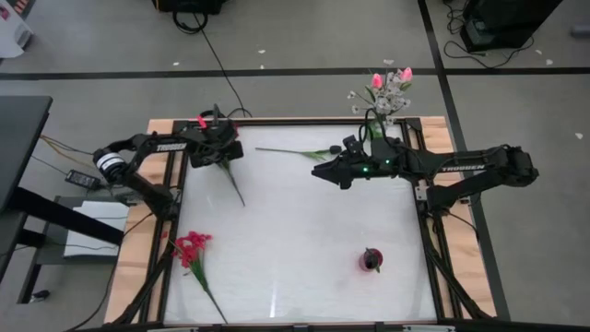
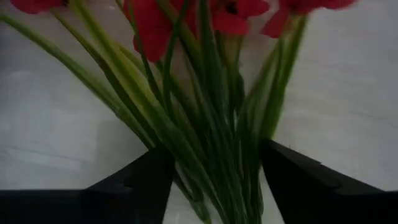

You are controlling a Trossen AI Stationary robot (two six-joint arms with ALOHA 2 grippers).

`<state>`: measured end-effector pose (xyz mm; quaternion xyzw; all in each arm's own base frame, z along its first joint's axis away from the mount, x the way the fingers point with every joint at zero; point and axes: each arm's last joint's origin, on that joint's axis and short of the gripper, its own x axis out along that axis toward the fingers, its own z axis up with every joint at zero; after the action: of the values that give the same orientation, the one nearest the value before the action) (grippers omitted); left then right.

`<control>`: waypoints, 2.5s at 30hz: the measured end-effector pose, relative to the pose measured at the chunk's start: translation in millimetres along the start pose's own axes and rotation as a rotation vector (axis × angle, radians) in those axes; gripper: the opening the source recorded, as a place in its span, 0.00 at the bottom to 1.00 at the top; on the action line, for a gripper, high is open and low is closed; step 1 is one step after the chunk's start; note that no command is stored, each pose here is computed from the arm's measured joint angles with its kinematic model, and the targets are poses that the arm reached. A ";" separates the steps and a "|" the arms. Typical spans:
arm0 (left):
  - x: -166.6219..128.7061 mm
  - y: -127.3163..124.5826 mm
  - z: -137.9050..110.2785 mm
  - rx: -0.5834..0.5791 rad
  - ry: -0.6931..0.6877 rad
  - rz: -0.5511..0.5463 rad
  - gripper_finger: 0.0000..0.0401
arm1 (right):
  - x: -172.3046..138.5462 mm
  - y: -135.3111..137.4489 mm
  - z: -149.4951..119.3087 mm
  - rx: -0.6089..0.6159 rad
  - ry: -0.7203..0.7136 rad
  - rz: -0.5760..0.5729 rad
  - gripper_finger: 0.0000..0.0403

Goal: Sort flowers into vase by color
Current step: Put the top red flower into the red vase

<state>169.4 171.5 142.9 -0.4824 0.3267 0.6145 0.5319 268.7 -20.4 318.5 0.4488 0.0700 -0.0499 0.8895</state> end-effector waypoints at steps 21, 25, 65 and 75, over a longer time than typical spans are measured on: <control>-24.2 -3.3 -9.0 0.073 0.035 -0.130 0.04 | -1.4 9.0 -0.7 0.017 0.128 0.178 0.66; -45.9 -5.2 -12.6 0.089 -0.009 -0.229 0.03 | -1.4 9.2 -0.5 0.015 0.124 0.179 0.66; -210.6 -103.6 -114.0 0.504 -0.684 -1.724 0.03 | -0.3 13.1 -0.2 -0.493 -0.025 0.144 0.66; -230.5 -148.1 -127.8 0.691 -0.749 -1.690 0.05 | -0.2 12.5 -0.9 -0.485 -0.011 0.145 0.63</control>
<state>337.1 9.2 335.2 -0.1496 -0.1536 0.0161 0.9766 270.3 -12.3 327.9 0.2261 0.0428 0.0302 0.9727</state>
